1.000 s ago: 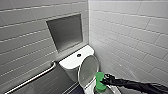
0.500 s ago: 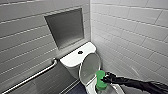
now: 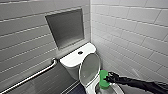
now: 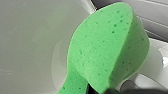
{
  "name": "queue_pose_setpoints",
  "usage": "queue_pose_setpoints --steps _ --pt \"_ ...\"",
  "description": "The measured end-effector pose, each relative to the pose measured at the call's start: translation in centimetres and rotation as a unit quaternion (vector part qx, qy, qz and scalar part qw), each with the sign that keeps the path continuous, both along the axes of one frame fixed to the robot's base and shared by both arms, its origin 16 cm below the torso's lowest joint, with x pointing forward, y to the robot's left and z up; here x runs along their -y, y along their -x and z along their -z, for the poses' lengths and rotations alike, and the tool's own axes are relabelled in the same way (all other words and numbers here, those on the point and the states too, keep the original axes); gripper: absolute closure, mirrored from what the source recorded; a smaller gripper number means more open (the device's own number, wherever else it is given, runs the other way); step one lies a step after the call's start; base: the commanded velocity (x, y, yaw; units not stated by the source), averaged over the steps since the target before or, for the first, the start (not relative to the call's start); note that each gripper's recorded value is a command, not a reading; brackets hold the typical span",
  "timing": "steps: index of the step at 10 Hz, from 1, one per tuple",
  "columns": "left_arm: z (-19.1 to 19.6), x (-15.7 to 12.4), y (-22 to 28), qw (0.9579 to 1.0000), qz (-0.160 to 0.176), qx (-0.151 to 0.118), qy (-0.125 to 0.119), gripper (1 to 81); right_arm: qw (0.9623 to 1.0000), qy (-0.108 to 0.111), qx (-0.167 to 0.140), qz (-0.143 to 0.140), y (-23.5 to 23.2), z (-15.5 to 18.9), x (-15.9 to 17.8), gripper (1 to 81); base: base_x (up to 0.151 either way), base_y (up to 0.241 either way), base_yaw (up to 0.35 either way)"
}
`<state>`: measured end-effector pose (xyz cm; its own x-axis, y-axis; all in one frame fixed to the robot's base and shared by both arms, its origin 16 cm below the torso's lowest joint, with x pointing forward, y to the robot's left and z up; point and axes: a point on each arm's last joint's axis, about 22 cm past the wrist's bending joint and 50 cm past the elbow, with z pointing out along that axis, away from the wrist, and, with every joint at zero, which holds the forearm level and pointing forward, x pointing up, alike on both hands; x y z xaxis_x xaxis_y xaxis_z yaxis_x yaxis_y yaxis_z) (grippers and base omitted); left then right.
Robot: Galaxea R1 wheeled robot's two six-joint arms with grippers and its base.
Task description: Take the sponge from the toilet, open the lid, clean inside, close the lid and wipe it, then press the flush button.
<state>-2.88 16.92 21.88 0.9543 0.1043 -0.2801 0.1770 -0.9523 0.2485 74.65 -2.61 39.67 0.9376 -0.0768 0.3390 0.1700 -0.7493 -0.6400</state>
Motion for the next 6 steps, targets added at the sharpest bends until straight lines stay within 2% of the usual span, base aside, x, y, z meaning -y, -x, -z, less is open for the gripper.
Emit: queue_pose_setpoints --steps 2,6 --pt "1.6 0.0 -1.1 0.9999 0.000 0.012 0.000 1.0 0.9999 0.000 0.011 0.000 -0.6 -0.1 0.0 81.1 0.000 0.000 0.000" --pt "1.8 0.0 -0.6 1.0000 0.001 0.007 0.000 1.0 0.9997 -0.016 0.014 -0.012 -0.3 -0.7 -2.8 81.1 0.000 0.000 0.000"
